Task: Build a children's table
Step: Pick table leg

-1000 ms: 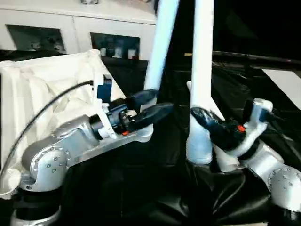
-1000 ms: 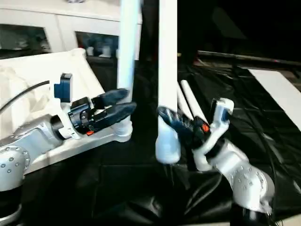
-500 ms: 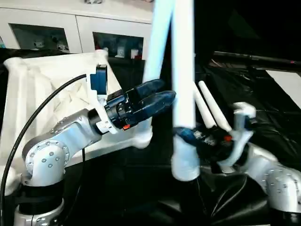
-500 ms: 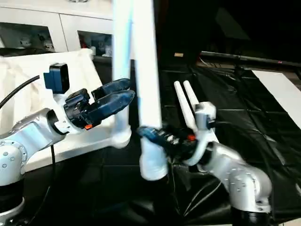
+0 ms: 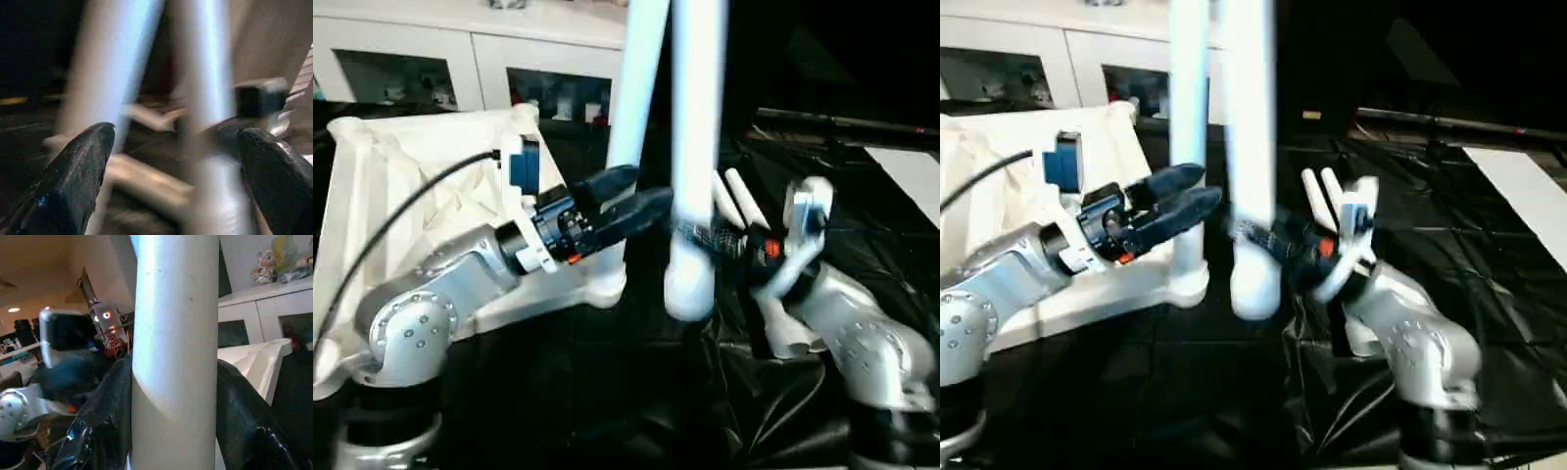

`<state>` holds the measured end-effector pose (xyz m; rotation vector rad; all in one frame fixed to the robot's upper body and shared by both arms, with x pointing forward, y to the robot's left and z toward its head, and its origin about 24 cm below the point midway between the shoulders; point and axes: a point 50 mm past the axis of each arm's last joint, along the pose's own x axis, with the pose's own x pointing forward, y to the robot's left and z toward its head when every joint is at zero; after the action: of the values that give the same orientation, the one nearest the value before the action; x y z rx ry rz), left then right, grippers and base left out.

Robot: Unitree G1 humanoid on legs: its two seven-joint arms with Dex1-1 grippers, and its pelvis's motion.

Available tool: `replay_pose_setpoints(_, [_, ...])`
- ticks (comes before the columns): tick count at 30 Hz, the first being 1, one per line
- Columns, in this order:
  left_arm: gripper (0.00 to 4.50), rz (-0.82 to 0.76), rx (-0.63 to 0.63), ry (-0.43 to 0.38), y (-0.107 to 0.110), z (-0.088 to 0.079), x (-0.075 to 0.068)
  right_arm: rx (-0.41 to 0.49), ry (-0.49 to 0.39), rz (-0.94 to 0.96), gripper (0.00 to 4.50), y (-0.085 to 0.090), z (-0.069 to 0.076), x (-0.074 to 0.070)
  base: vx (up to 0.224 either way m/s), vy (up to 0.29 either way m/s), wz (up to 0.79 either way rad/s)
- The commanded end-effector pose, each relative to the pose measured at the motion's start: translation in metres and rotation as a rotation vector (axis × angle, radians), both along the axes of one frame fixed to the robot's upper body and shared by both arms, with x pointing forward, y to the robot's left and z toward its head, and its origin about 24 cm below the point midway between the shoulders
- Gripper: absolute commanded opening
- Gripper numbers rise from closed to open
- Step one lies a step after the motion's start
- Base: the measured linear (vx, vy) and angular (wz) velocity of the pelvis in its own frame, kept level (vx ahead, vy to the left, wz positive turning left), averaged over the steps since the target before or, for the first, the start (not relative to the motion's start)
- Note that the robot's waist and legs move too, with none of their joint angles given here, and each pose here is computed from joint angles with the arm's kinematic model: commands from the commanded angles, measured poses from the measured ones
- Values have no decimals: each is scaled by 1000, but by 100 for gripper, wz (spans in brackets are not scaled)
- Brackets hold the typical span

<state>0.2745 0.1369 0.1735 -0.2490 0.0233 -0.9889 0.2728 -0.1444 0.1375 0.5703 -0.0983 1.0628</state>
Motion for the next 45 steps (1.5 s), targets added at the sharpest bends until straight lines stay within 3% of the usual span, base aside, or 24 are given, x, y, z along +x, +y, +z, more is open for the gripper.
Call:
replay_pose_setpoints(1, [450,32,51,4,0,-7,4,-5,-30,25,184,-4,3,-7,0,0,0])
replay_pose_setpoints(8, [450,53,88,-12,-4,-12,13,-1,-25,21,184,-6,-1,-10,0,0,0])
replay_pose_setpoints(11, [450,53,248,-22,-7,-32,16,13,-23,-44,184,-12,1,-9,0,0,0])
replay_pose_setpoints(15, [450,19,325,-32,-13,-45,16,23,-22,-68,184,-17,1,-12,0,0,0])
replay_pose_setpoints(19, [450,110,436,-57,-15,-56,35,23,-25,-70,184,-17,2,-15,0,0,0])
replay_pose_setpoints(25, [450,283,561,-125,-5,-59,68,12,-25,-80,184,-18,1,-18,0,0,0])
replay_pose_setpoints(29, [450,330,632,-179,-3,-59,79,10,-25,-86,184,-19,1,-19,0,0,0])
replay_pose_setpoints(35, [450,383,622,-224,-11,-59,91,8,-24,-91,184,-20,1,-23,0,0,0])
replay_pose_setpoints(39, [450,415,524,-241,-16,-54,93,11,-30,-88,184,-19,2,-24,0,0,0])
replay_pose_setpoints(41, [450,424,391,-247,-15,-45,87,5,-47,-60,184,-16,5,-27,0,0,0])
replay_pose_setpoints(45, [450,404,310,-218,-3,-44,76,-19,-63,-16,184,-9,6,-29,0,0,0])
